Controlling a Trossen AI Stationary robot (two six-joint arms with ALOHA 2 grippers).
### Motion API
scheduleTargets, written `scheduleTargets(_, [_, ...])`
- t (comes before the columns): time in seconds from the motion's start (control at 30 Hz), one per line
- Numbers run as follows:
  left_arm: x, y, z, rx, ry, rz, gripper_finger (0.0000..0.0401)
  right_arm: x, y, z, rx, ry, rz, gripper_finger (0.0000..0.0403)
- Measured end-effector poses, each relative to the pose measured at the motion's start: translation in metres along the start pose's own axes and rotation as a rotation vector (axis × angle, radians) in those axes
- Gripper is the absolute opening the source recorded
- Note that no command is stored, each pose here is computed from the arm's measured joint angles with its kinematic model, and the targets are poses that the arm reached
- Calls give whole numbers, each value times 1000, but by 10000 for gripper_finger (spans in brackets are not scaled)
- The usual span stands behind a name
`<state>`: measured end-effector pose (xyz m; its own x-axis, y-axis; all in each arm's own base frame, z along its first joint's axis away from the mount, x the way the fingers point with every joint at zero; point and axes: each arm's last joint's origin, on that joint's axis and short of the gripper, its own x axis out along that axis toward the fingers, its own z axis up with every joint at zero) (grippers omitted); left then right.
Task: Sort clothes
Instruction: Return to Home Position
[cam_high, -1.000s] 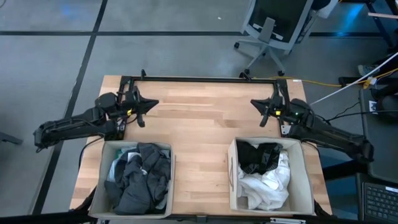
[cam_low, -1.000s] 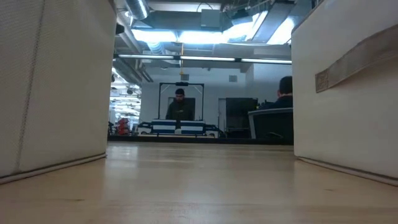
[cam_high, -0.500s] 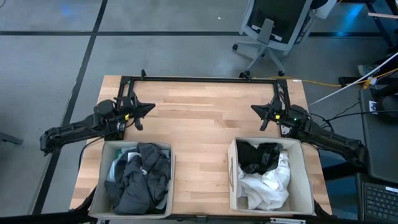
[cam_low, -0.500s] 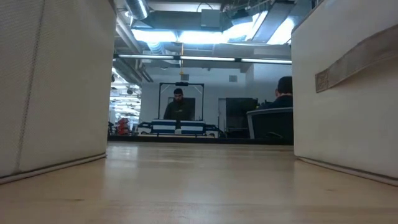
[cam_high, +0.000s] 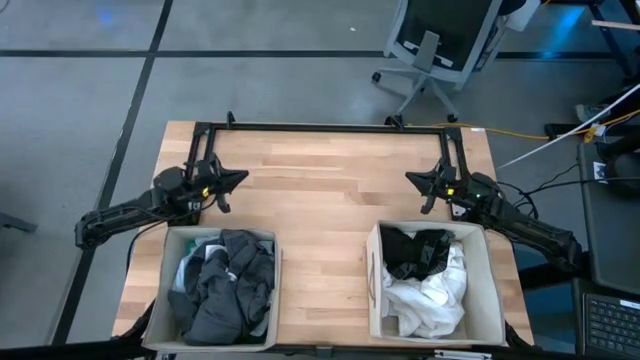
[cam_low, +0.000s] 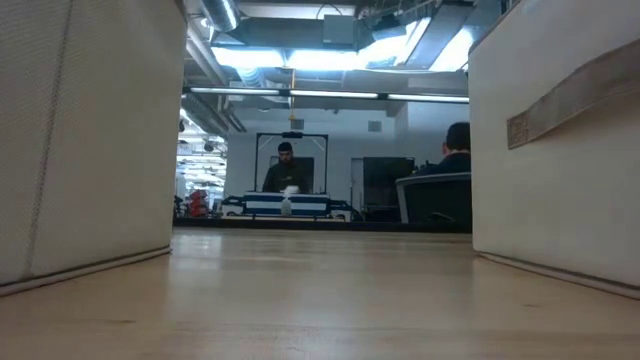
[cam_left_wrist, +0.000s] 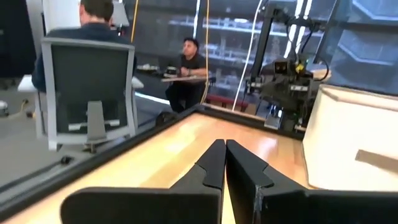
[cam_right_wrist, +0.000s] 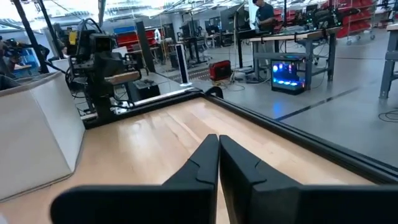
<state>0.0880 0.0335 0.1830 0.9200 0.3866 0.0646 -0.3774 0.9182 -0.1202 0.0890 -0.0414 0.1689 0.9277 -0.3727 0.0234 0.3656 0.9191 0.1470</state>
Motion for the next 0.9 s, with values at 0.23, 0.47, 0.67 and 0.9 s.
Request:
scheduleTargets(0.23, [-1, -1, -10, -44, 110, -11, 4, 0, 1, 0, 27, 3, 23, 17])
scheduleTargets(0.47, [2, -4, -15, -26, 43, -40, 1, 0, 0, -1, -3, 5, 6, 17])
scheduleTargets(0.67, [2, -4, -14, 21, 25, 8, 1, 0, 0, -1, -26, 7, 7, 17])
scheduleTargets(0.9, [2, -4, -14, 0, 24, 14, 5, 0, 0, -2, -24, 10, 3, 17])
